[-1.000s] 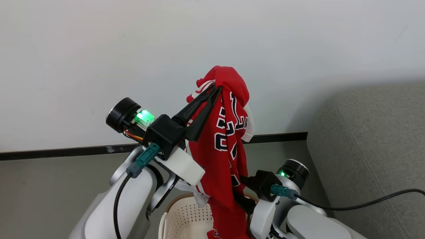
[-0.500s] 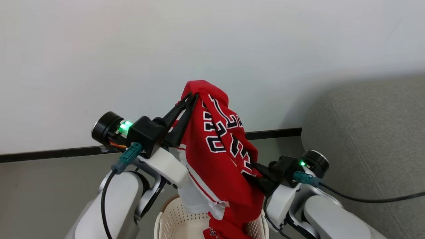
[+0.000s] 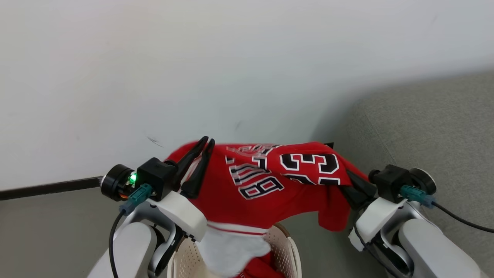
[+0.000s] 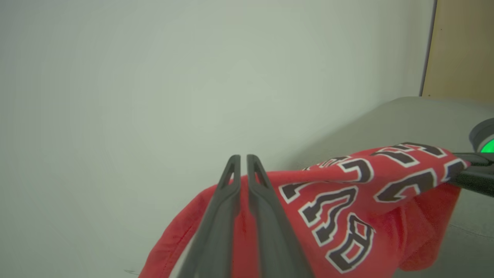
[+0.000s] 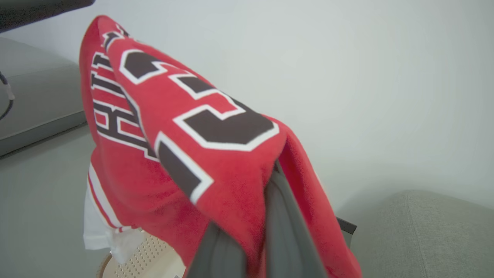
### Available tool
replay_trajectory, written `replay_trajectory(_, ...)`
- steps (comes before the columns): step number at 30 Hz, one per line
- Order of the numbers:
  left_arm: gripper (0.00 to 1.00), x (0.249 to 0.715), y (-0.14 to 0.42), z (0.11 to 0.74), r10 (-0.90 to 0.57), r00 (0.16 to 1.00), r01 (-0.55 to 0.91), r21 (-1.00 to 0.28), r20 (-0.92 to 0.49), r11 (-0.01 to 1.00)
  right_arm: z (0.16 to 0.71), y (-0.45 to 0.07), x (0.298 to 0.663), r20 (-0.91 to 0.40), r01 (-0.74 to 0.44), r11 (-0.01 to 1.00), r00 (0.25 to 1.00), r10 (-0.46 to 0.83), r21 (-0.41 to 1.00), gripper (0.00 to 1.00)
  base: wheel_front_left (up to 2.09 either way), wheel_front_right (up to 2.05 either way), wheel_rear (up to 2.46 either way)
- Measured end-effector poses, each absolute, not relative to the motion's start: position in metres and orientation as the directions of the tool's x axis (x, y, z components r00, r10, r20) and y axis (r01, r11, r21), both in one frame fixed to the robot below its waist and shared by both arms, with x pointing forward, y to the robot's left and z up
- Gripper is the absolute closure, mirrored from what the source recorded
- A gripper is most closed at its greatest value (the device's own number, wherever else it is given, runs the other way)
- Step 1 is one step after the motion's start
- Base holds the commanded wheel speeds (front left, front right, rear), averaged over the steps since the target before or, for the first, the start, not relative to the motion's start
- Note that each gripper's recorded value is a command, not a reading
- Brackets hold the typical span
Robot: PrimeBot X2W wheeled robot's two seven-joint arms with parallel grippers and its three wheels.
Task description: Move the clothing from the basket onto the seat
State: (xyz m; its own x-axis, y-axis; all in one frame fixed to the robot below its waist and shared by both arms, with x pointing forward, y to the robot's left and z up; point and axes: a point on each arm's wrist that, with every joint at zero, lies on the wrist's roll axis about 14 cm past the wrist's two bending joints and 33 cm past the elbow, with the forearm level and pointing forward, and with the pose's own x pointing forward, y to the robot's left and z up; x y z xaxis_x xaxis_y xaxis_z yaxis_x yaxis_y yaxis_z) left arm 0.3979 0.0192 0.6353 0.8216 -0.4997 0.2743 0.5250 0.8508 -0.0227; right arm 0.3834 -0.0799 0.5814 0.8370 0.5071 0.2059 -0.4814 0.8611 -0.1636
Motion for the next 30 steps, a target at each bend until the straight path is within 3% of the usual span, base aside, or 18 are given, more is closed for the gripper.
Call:
replay_trajectory(14, 0.00, 0.370, -0.028, 0.594, -0.633, 0.743, 0.663, -0.106, 0.218, 0.741, 0.584, -0.172, 0.382, 0.226, -0.259, 0.957, 0.932, 0.284, -0.133, 1.00, 0.00, 0.00, 0.00)
replay_trajectory(30, 0.00, 0.340, -0.069, 0.576, -0.733, 0.646, 0.763, -0.144, 0.214, 0.630, 0.600, -0.239, 0.356, 0.290, -0.059, 0.992, 0.953, 0.089, -0.112, 1.00, 0.00, 0.00, 0.00)
